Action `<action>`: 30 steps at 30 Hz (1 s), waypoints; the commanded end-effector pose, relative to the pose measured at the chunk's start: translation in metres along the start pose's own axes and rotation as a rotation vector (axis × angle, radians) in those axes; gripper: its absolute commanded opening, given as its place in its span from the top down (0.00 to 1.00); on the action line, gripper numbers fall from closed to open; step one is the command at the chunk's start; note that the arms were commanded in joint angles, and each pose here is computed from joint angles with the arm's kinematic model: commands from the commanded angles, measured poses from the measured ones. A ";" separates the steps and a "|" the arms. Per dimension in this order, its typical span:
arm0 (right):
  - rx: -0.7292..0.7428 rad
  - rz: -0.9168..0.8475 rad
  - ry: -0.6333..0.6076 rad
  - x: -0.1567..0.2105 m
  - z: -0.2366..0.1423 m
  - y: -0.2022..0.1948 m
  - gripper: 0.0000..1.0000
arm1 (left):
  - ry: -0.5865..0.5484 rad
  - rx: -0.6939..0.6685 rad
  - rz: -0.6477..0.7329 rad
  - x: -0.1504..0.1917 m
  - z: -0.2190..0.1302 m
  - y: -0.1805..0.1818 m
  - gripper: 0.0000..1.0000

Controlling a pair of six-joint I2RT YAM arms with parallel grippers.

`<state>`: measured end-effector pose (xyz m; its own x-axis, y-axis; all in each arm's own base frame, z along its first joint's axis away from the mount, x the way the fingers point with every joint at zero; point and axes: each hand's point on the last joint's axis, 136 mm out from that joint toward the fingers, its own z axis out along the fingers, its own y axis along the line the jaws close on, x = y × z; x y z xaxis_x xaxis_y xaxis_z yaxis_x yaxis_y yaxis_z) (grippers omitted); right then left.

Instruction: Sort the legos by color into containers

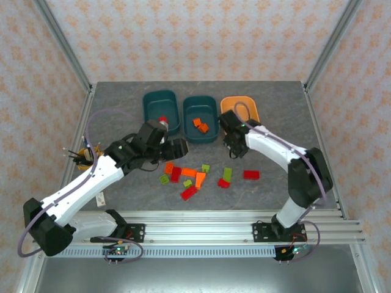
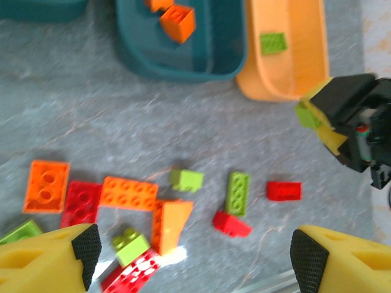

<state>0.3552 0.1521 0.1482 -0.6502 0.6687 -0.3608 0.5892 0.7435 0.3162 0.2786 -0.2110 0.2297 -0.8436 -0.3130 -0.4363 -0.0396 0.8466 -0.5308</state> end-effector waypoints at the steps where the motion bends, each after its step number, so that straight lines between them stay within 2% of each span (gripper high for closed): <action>1: 0.006 -0.102 -0.092 -0.047 -0.005 0.007 0.73 | -0.040 0.029 -0.024 -0.026 0.006 -0.019 0.16; 5: -0.055 -0.167 -0.041 -0.067 0.023 0.044 0.73 | -0.051 0.029 -0.045 -0.049 0.025 -0.031 0.16; 8: -0.043 -0.240 -0.010 -0.077 0.050 0.063 0.73 | -0.067 0.029 -0.053 -0.068 0.038 -0.036 0.16; 15: 0.035 -0.267 0.027 -0.102 0.120 0.062 0.72 | -0.057 0.011 -0.052 -0.086 0.064 -0.042 0.17; 19: 0.094 -0.276 0.096 -0.099 0.152 0.049 0.67 | -0.054 -0.011 -0.053 -0.085 0.067 -0.037 0.17; 25: 0.070 -0.277 0.117 -0.099 0.149 0.056 0.47 | -0.039 -0.093 -0.087 -0.074 0.061 -0.014 0.17; 30: -0.006 -0.275 0.062 -0.115 0.103 0.076 0.41 | -0.025 -0.149 -0.102 -0.060 0.052 0.007 0.17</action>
<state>0.5245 0.1264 0.0599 -0.8372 0.4498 -0.3111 0.4201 0.8931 0.1608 0.3706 -0.2312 0.2118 -0.8320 -0.3839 -0.4005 -0.1541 0.8534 -0.4979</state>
